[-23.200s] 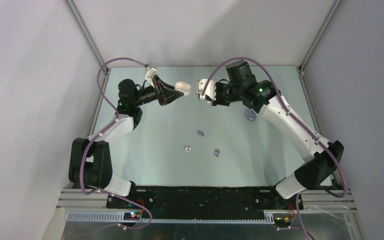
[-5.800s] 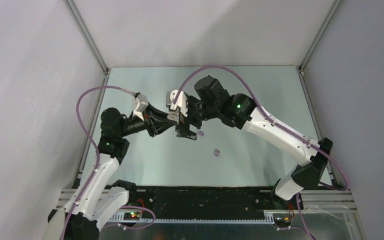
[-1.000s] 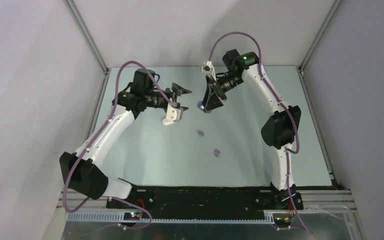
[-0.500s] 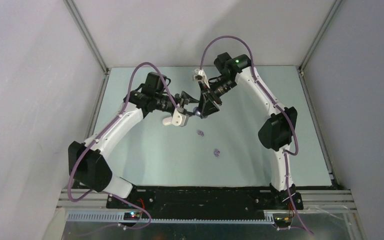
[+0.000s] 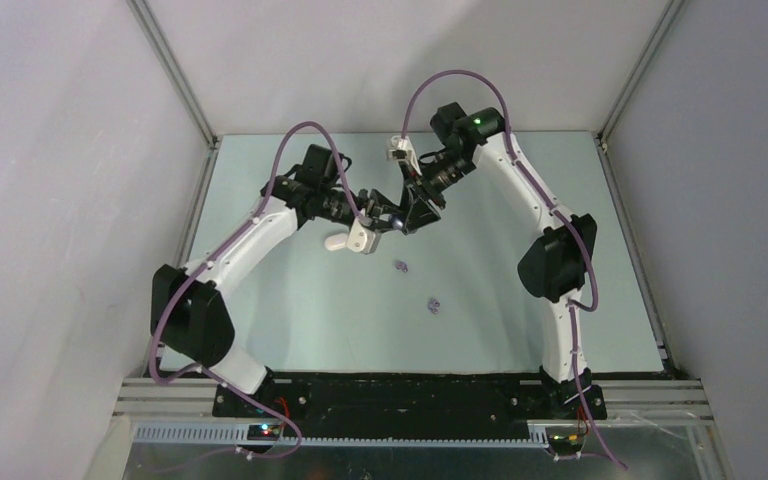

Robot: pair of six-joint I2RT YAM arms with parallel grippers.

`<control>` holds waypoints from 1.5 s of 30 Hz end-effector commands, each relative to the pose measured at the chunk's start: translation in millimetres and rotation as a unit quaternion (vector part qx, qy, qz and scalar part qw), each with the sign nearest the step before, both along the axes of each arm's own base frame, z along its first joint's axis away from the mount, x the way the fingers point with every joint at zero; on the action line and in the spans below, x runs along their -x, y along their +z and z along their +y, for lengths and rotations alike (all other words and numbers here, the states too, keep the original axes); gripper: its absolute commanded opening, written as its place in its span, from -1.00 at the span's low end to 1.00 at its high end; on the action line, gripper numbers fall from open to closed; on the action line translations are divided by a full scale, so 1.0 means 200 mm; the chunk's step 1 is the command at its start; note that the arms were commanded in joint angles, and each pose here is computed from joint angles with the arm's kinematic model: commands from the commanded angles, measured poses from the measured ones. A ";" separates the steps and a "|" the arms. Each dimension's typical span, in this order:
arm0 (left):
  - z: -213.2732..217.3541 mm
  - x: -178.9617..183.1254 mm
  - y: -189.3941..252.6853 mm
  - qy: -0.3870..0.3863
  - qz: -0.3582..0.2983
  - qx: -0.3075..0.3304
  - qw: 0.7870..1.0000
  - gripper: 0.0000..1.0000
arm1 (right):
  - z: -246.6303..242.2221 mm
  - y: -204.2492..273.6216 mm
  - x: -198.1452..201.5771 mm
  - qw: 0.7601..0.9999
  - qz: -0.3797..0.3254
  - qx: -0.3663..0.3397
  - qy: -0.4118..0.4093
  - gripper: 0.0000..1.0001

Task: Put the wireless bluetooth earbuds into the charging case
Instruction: Pass from the right arm to the left, then pass from the left arm to the right

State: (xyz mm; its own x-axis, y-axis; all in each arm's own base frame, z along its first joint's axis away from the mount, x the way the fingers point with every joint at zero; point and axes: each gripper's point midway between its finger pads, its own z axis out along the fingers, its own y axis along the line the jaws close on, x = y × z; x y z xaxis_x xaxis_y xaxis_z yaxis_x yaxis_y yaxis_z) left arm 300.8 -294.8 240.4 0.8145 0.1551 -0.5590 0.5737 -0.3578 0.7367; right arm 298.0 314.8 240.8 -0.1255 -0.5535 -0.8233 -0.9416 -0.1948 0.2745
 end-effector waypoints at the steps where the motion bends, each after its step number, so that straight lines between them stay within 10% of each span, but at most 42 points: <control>1: -0.08 0.02 0.10 -0.056 -0.046 0.027 0.997 -0.28 | 0.02 0.19 0.03 0.999 -0.025 -0.044 0.000 -0.56; 6: -0.07 0.01 0.09 -0.036 -0.023 0.018 0.999 -0.77 | 0.00 0.20 0.00 0.999 -0.013 -0.040 -0.024 -0.16; 15: 0.03 -0.07 0.29 0.099 0.075 0.088 0.988 -0.95 | -0.17 0.43 -0.25 0.982 -0.097 -0.064 -0.146 0.40; 25: 0.14 -0.12 0.41 0.217 0.330 0.119 0.911 -0.98 | -0.13 0.47 -0.31 0.941 -0.264 -0.105 -0.182 0.50; 45: 0.16 -0.22 0.41 0.240 0.363 0.122 0.892 -1.00 | 0.10 0.45 -0.25 0.967 -0.208 -0.114 -0.088 -0.02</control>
State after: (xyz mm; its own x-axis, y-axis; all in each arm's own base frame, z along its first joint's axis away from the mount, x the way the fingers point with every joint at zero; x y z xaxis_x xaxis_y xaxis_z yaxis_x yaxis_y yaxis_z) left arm 344.4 -257.0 300.8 0.0809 0.2320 -0.9693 0.9723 0.1956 0.1279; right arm 358.7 324.4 317.7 0.0860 -0.3797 -0.9211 -0.9931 0.0410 -0.1097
